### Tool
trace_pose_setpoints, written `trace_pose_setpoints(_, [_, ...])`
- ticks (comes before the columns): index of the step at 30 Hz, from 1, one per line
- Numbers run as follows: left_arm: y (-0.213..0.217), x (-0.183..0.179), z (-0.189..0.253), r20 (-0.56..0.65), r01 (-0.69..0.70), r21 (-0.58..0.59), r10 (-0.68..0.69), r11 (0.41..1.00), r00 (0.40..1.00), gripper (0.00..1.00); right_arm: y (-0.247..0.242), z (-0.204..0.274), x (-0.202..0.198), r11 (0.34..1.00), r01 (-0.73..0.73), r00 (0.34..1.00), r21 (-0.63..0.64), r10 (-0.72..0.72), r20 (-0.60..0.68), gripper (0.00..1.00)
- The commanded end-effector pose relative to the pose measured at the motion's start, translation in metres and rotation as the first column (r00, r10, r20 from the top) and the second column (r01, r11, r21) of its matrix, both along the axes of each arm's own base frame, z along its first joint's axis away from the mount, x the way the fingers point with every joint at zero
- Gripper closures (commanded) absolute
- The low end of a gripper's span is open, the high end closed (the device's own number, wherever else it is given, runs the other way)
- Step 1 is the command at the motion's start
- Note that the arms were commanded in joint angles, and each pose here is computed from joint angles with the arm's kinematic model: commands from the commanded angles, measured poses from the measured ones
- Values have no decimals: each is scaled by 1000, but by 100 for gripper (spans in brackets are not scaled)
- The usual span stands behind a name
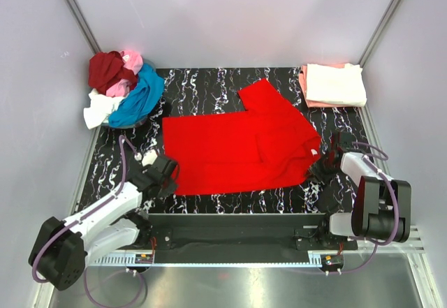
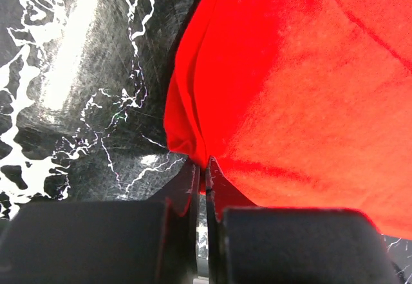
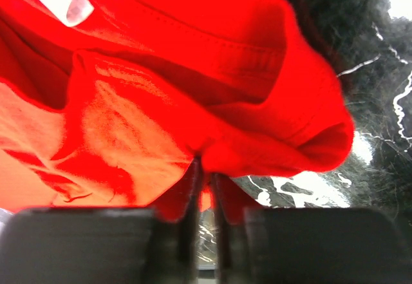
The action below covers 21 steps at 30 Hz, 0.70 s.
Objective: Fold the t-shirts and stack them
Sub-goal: Fold the tshirt
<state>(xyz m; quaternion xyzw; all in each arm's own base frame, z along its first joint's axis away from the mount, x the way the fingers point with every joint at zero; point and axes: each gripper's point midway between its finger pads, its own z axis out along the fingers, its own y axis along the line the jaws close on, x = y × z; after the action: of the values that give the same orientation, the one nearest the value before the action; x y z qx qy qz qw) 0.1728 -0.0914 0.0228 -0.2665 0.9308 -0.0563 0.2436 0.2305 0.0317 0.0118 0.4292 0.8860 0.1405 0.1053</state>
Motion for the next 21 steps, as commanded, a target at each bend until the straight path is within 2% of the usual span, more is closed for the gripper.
trace_pose_setpoints(1, [1, 15, 23, 90, 1, 21, -3, 1000, 996, 100, 3, 2, -3, 1000, -18, 999, -2, 19, 26, 90])
trace_pose_setpoints(3, [2, 9, 27, 83, -1, 15, 0, 1000, 997, 100, 7, 7, -5, 1000, -20, 999, 20, 19, 30, 96])
trace_pose_setpoints(5, [-2, 8, 36, 101, 0, -22, 2, 1000, 995, 100, 9, 17, -10, 999, -24, 999, 27, 23, 43, 98])
trace_pose_setpoints(14, [7, -12, 71, 121, -19, -72, 28, 997, 992, 100, 9, 54, -33, 1000, -17, 997, 2, 16, 81, 96])
trace_pose_setpoints(19, [8, -28, 79, 97, -10, -110, 21, 994, 995, 99, 22, 67, -55, 998, -4, 997, 68, -1, 76, 93])
trace_pose_setpoints(21, [15, -37, 82, 86, -18, -99, 27, 995, 996, 96, 21, 82, -57, 999, 0, 992, 53, -6, 122, 91])
